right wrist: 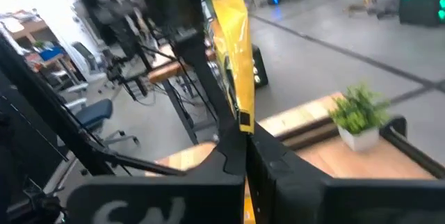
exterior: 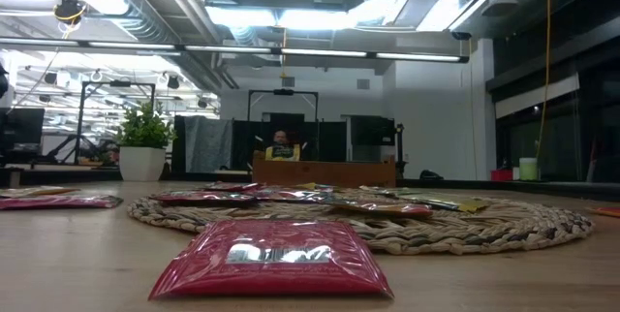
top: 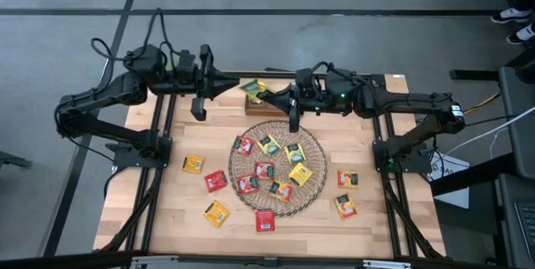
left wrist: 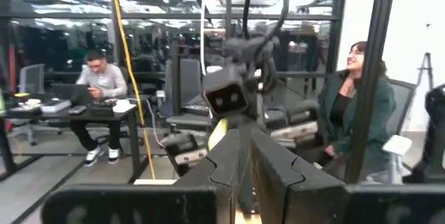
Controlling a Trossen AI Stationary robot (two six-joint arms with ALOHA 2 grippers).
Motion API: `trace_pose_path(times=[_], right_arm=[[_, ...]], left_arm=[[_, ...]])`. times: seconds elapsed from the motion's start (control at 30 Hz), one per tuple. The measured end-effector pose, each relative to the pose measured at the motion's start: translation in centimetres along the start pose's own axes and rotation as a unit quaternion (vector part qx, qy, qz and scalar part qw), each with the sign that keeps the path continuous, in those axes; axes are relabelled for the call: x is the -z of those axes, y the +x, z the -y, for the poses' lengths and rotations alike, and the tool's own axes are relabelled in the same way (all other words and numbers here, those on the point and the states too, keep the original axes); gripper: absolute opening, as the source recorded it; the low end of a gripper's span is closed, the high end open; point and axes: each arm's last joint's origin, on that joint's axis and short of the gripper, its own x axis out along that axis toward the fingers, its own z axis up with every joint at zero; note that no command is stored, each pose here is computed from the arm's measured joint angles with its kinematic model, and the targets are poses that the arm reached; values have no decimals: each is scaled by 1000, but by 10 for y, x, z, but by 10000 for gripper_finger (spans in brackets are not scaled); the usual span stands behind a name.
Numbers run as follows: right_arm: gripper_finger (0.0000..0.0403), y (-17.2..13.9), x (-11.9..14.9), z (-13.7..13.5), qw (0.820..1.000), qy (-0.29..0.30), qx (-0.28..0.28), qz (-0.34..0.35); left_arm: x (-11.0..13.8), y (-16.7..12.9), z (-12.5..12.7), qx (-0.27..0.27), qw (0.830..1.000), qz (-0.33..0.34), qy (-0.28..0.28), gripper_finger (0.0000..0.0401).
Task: Pick & Place Tea
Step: Put the yellow tea bag into the left of the wooden organizer
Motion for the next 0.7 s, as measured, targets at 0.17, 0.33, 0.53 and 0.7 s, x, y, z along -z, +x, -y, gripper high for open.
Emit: trace_pose_path(times=[0.17,0.33,0.53,0.7], right_arm=[[2,0,6,17,997,34,38,-51],[1,-1,12,31,992,39,65,-100],[1,-2,13,39,989,42,82,-113],[0,-1,14,40,989,50,84,-112]], left_arm=[[-2,-7,0,-12,1000,-1,-17,31],[5,-3,0,-13,999,-32,-23,32],[18,12,-3,-14,998,-67,-1,45],[33,30,-7,-16,995,-95,18,63]])
